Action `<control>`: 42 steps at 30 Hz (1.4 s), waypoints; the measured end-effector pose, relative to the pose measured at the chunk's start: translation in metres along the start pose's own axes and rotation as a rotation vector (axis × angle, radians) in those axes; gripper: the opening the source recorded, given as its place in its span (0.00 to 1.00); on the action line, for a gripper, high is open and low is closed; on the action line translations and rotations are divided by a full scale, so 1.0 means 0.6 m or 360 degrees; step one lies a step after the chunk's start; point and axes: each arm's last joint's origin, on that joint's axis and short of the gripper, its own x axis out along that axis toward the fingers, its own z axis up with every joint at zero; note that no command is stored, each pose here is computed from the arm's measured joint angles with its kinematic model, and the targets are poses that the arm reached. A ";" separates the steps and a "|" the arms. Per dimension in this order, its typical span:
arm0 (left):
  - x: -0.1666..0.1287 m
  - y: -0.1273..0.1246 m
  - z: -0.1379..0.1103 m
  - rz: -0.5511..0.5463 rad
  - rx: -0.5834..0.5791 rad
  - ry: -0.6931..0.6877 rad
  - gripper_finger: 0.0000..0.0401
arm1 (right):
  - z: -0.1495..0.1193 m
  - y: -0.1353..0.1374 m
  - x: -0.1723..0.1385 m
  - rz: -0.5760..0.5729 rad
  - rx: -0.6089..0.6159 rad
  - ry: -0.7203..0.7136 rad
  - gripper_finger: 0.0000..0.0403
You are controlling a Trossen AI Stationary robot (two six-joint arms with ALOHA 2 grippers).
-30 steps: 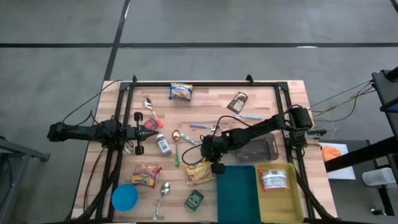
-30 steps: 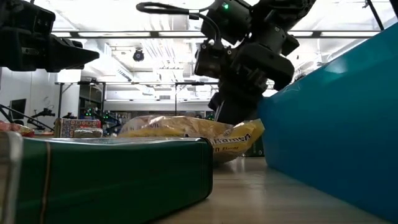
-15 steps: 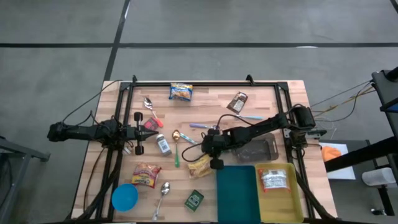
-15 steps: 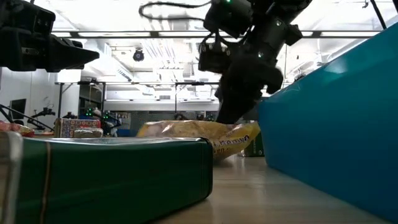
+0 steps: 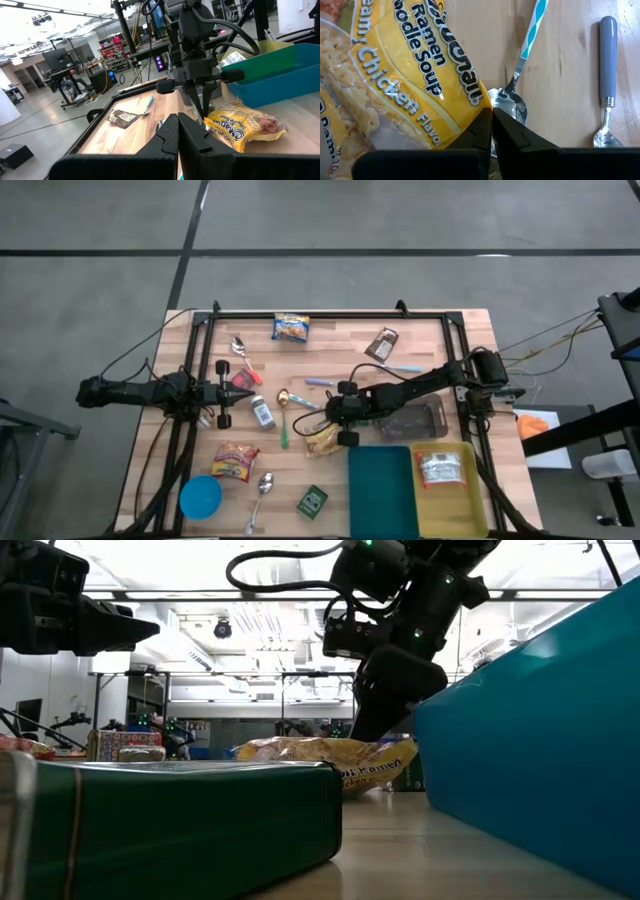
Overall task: Pick & Place Food Item
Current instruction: Put the yellow noodle pack into the yellow bin
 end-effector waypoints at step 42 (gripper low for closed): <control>0.000 0.000 0.000 0.0000 0.0000 0.0001 0.00 | 0.023 0.015 -0.033 0.0214 -0.0811 0.0086 0.51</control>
